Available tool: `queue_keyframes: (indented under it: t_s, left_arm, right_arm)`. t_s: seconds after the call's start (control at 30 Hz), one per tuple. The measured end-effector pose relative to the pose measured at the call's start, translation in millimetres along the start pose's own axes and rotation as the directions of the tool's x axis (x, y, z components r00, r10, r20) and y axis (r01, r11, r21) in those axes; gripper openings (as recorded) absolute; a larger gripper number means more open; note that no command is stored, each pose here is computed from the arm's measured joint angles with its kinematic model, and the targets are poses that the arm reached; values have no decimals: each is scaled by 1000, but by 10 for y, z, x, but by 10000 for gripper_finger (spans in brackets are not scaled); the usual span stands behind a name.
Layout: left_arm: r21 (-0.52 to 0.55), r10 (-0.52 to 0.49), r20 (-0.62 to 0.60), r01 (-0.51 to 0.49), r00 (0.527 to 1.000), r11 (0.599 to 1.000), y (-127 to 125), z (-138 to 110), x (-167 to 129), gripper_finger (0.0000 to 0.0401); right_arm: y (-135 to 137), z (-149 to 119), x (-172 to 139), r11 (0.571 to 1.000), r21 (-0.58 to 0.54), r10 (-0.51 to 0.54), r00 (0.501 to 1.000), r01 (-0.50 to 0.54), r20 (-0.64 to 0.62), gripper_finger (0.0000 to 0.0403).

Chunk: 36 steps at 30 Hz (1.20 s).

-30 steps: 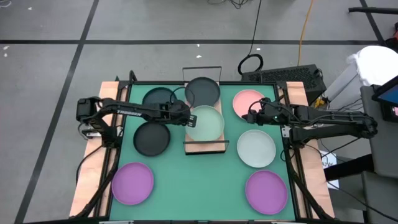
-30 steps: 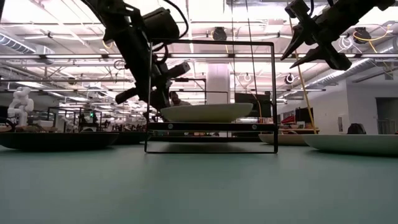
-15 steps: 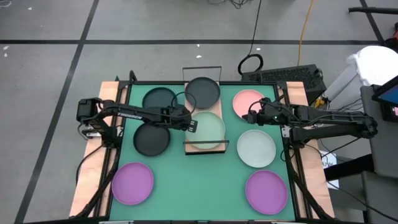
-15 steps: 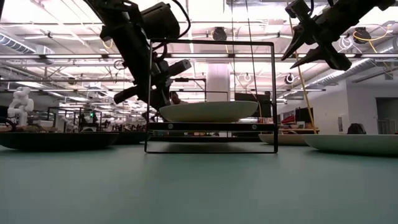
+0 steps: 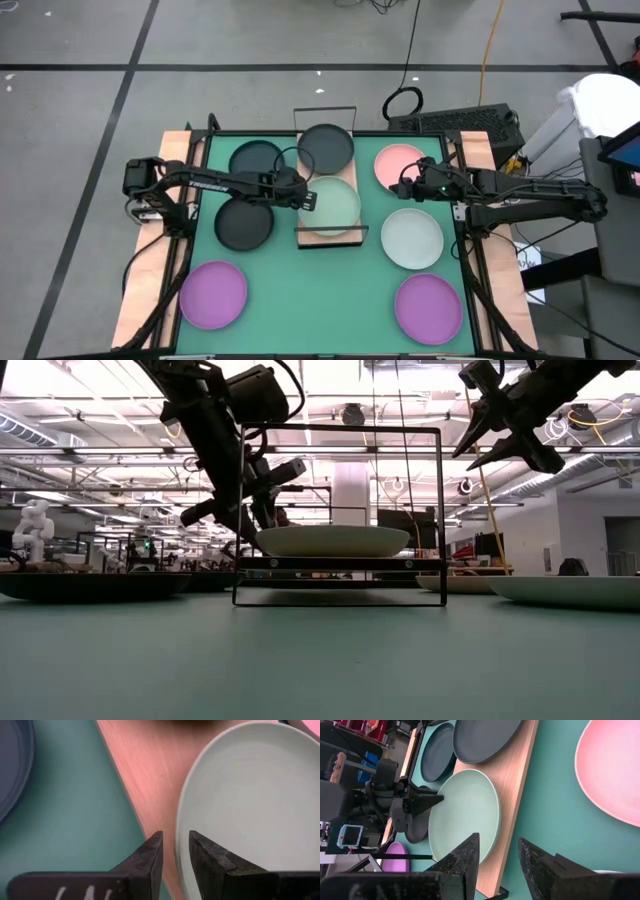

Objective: Place and stack plates onto a shelf
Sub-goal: Put the green plate on the shelf, then stack the pink plate on top of the black plate on the shelf

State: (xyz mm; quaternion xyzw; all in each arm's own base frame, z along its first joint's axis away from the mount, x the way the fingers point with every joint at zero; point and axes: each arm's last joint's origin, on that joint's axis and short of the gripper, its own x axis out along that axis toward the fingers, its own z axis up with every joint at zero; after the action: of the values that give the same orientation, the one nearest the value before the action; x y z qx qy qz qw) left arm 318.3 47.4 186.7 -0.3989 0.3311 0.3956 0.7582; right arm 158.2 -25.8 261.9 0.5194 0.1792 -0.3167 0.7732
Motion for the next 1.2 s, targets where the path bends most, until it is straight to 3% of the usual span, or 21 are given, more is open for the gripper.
queue_keyframes:
  t_s: [0.17,0.37,0.63,0.83,1.0,1.2]
  left_arm:
    - [-10,-51,-48,51,998,999,-6,23,-91,103]
    - [-61,-73,-49,70,996,996,75,126,-414,104]
    - [-109,22,-155,-39,988,993,367,233,-662,104]
    - [-115,-19,-190,-3,982,993,385,240,-743,104]
    - [-114,-103,-148,86,984,990,339,239,-909,104]
    - [-106,-121,-87,112,989,988,378,220,-1136,104]
  right_arm:
    - [0,0,0,1000,-4,0,1000,0,0,118]
    - [-4,-2,0,1000,-5,-4,1000,4,-3,118]
    - [-48,-18,-1,999,-16,-49,999,48,-18,118]
    - [-136,-2,-2,981,131,-143,990,141,4,118]
    - [-282,37,-15,925,266,-283,959,270,12,118]
    - [-485,43,-68,753,499,-477,878,429,-35,118]
